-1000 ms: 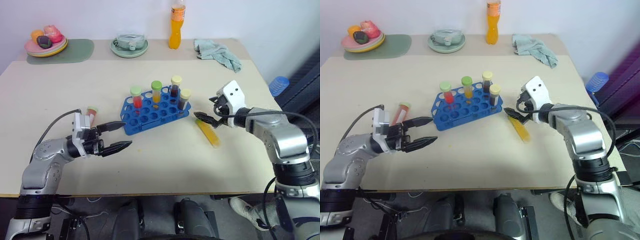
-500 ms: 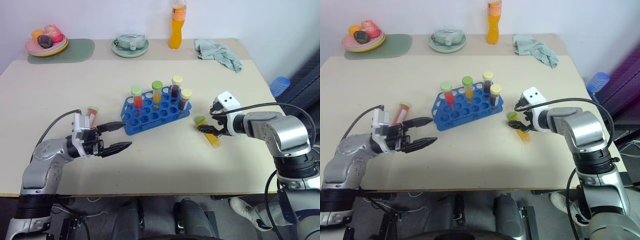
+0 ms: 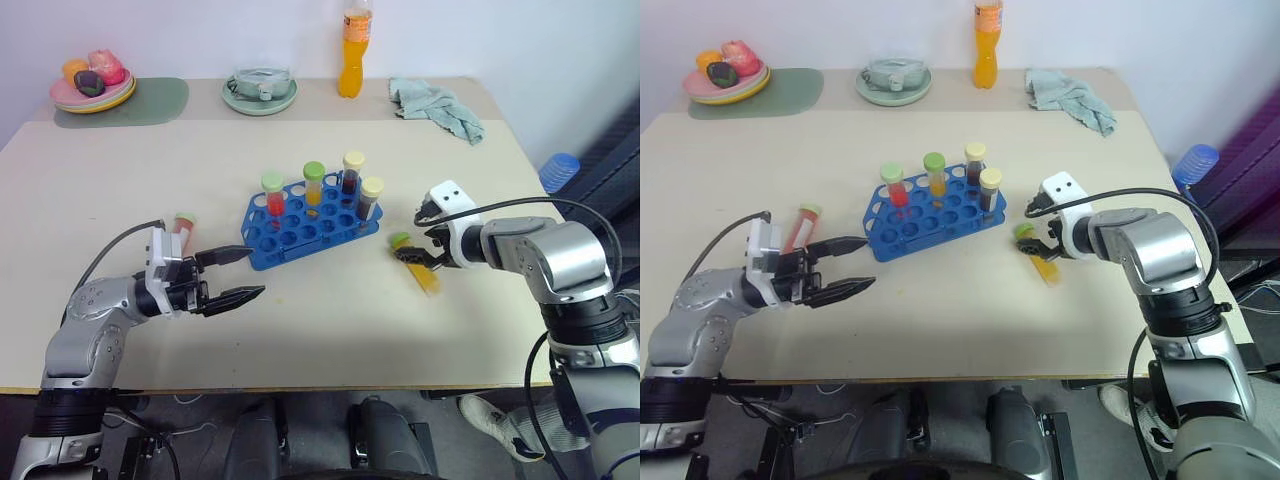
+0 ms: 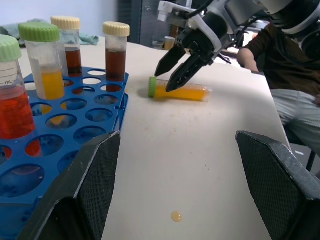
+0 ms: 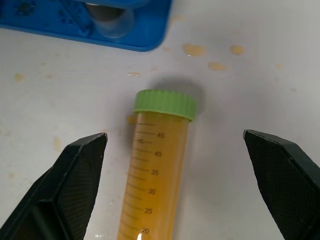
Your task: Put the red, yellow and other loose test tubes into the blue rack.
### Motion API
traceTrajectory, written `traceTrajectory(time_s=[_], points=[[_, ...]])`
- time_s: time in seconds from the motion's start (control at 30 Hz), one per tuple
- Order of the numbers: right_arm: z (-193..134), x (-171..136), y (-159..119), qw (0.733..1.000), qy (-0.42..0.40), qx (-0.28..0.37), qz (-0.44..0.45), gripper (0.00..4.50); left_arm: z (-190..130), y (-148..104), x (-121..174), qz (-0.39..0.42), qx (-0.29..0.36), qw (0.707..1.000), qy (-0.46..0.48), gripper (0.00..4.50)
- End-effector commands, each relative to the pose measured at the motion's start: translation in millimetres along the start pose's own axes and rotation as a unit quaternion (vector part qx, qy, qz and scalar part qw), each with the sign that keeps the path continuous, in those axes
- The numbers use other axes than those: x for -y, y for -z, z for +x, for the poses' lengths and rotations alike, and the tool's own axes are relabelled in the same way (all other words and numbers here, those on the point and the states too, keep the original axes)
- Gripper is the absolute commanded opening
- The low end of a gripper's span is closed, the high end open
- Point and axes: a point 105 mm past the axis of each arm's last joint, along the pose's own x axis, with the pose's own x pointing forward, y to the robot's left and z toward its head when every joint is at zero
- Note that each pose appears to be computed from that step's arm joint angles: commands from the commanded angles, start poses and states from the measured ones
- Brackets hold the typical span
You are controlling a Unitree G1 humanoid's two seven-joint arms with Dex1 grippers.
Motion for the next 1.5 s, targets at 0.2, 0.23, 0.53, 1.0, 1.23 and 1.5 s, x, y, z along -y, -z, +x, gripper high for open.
traceTrajectory(time_s=[0.2,0.23,0.53,1.0,1.23,1.5], points=[[-4.0,1.3,-6.0,1.000,0.015,-0.002,0.011,4.46,1.2,-4.2,3.6,0.007,0.000,1.000,0.006,3.77],[-2.8,0.8,-5.3,1.000,0.015,-0.004,0.013,4.46,1.4,-4.0,3.9,0.006,0.000,1.000,0.006,3.77],[7.8,-8.3,-7.4,1.000,0.007,-0.003,0.018,2.76,1.0,-3.0,4.4,0.005,0.001,1.000,0.004,3.77],[13.0,-15.8,-6.3,1.000,-0.003,0.003,-0.004,1.05,-0.4,-3.8,5.9,0.006,0.002,1.000,-0.001,3.77],[10.5,-19.2,-5.3,1.000,-0.010,0.008,-0.018,0.84,0.9,-4.9,6.3,0.007,0.002,1.000,0.000,3.77],[-26.1,-69.1,-36.6,0.961,-0.172,0.186,-0.110,0.84,0.0,-5.1,3.7,0.004,0.000,1.000,-0.001,3.77]])
